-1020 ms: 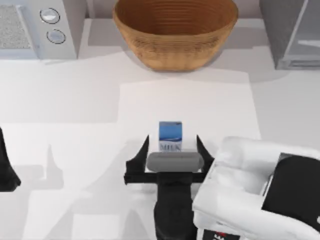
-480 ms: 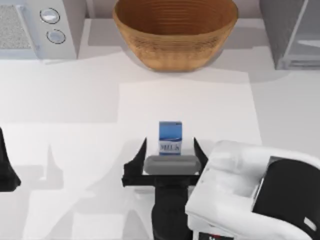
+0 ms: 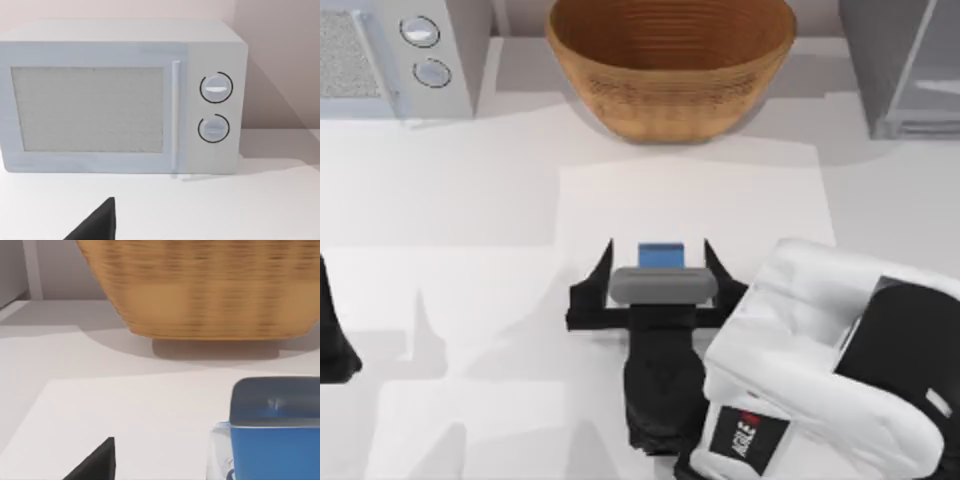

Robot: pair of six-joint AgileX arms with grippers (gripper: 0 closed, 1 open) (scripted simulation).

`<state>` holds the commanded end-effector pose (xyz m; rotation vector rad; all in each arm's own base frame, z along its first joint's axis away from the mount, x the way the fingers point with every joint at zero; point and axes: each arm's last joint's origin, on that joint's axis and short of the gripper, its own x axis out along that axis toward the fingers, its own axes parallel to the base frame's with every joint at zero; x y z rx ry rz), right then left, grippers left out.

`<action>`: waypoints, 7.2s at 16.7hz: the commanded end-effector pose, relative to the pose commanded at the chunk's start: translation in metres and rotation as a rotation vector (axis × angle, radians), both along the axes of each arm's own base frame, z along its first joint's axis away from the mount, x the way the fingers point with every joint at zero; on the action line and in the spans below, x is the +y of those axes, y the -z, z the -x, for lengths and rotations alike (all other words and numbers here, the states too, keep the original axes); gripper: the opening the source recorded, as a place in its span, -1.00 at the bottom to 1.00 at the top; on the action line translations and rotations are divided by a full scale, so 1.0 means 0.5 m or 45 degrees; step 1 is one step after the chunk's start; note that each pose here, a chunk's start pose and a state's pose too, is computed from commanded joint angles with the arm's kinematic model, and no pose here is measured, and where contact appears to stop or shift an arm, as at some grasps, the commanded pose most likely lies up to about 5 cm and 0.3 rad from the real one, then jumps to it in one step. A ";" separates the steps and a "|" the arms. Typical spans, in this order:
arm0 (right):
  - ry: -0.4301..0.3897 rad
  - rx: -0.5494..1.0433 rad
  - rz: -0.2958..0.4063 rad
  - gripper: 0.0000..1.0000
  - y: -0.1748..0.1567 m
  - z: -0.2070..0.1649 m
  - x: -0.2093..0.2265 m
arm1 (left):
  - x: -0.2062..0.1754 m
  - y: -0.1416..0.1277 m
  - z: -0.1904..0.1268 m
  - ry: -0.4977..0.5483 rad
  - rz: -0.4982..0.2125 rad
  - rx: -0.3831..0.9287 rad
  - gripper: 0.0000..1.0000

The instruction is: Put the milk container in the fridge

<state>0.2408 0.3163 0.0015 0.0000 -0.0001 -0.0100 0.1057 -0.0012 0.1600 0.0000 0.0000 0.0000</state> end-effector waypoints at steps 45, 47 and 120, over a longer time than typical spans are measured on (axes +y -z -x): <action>-0.021 0.036 0.050 -1.00 -0.307 -0.009 -0.037 | 0.000 0.000 0.000 0.000 0.000 0.000 1.00; -0.034 0.099 0.126 -1.00 -0.316 -0.020 -0.096 | 0.000 0.000 0.000 0.000 0.000 0.000 1.00; -0.013 -0.002 -0.005 -1.00 -0.247 -0.538 -0.846 | 0.000 0.000 0.000 0.000 0.000 0.000 1.00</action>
